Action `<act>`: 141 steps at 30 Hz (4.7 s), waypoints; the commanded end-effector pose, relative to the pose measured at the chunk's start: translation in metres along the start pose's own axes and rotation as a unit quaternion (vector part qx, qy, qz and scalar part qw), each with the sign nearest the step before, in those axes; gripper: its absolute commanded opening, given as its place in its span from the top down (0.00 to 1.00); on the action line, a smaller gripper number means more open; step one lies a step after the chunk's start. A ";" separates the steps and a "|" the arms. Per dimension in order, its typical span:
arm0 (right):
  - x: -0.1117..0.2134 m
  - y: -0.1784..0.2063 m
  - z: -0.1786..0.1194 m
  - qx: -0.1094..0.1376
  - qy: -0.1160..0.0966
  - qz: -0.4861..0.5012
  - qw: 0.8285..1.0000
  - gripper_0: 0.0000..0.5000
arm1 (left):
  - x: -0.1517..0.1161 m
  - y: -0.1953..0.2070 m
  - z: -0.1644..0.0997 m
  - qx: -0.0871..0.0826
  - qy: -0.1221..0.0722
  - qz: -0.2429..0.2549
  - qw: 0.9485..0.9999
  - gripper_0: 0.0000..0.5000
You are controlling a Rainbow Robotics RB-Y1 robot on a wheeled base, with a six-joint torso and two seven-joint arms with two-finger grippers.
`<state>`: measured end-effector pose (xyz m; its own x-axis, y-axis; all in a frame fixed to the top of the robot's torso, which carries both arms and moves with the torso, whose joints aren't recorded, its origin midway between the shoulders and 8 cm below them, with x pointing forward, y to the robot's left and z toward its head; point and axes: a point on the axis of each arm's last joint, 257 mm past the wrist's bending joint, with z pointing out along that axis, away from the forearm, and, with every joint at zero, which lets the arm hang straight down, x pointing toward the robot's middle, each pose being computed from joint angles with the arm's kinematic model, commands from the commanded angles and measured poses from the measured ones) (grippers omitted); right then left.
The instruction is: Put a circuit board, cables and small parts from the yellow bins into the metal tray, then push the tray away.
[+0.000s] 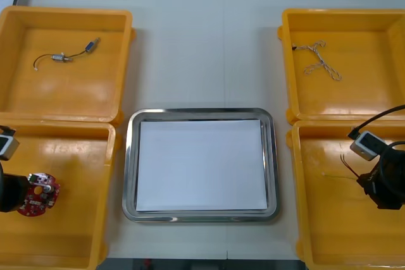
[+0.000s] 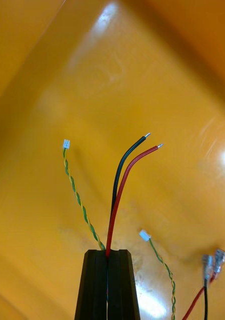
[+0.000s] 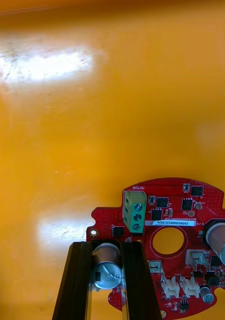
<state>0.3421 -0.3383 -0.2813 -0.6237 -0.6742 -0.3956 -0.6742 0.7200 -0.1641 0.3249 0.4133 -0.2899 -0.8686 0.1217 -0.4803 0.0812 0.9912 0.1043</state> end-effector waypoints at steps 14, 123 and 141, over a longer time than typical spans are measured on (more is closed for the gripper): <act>0.011 -0.006 -0.001 0.015 0.002 0.027 1.000 0.14 | 0.012 0.030 -0.003 -0.051 -0.010 -0.002 0.999 1.00; 0.071 0.011 0.062 0.030 0.060 -0.120 0.991 0.22 | -0.014 0.010 0.024 -0.001 0.062 -0.018 0.998 0.25; 0.061 -0.001 0.059 0.042 0.048 -0.112 0.992 1.00 | -0.006 0.013 0.033 -0.006 0.074 -0.018 0.997 0.40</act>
<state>0.3313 -0.3751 -0.3495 -0.4731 -0.8504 -0.2300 -0.7782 0.5258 -0.3434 0.3366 0.4196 -0.3242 -0.9404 0.0306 -0.3388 0.0149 0.9987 0.0488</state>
